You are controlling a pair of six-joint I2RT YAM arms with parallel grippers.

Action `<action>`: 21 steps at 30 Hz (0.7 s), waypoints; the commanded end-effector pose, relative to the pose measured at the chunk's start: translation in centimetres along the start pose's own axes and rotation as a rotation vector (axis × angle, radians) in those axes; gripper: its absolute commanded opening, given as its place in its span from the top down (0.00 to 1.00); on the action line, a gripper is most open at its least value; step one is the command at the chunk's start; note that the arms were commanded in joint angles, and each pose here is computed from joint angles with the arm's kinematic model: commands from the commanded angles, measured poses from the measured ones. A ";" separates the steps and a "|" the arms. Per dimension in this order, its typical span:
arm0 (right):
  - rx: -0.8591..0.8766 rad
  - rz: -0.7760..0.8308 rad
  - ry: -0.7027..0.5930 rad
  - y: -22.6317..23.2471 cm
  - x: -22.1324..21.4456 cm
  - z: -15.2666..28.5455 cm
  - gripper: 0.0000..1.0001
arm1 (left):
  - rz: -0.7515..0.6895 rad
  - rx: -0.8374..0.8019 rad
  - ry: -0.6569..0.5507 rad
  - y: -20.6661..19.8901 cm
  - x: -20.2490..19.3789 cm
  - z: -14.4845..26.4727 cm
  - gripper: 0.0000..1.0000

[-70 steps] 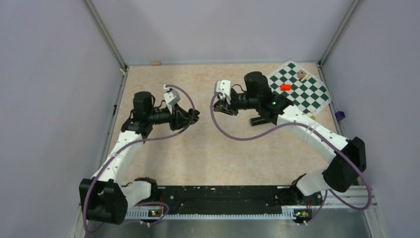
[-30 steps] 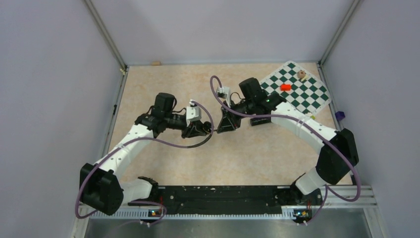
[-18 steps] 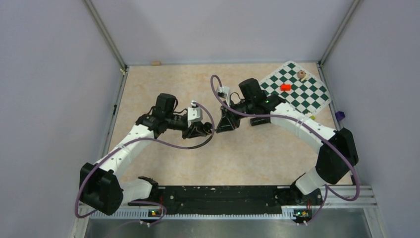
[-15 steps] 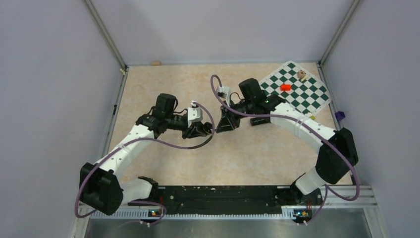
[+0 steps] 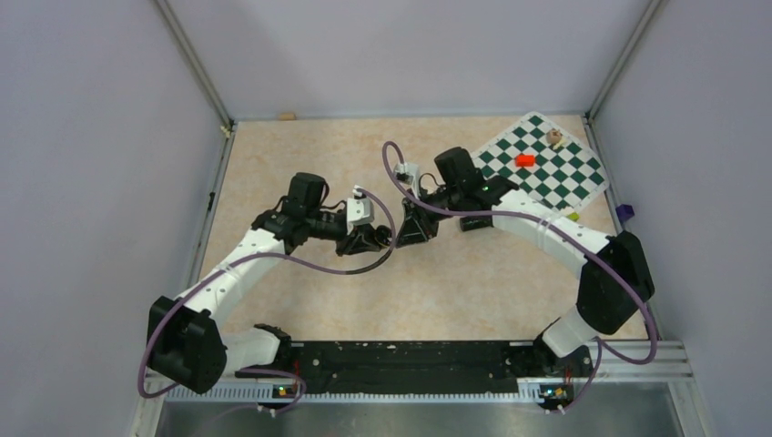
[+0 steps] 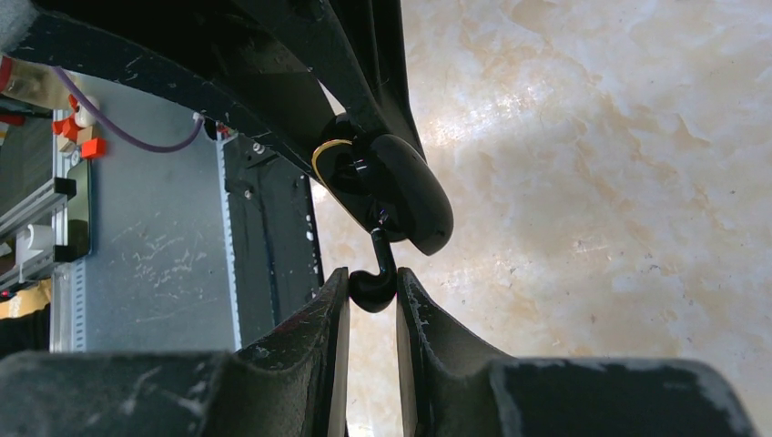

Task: Insert the wireless bluetooth earbuds into the charging case
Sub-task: Place the earbud in the charging case.

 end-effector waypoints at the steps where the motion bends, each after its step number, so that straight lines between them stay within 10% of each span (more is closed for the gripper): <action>1: 0.011 0.003 0.004 -0.1 0.0 -0.8 1.00 | -0.030 0.002 -0.021 0.2 0.3 -0.3 1.00; 21: -0.021 -0.013 0.018 -1.0 -0.1 -1.6 1.00 | -0.029 -0.013 -0.015 0.0 0.0 -0.7 1.00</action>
Point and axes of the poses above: each gripper's point midway between its finger pads, its own z axis back along the fingers, its own y axis along the line the jaws close on, x = y × z, the point moved 8 cm from there along z, back along the fingers, and after that the axes turned 3 degrees about -z, right-handed, at the moved point
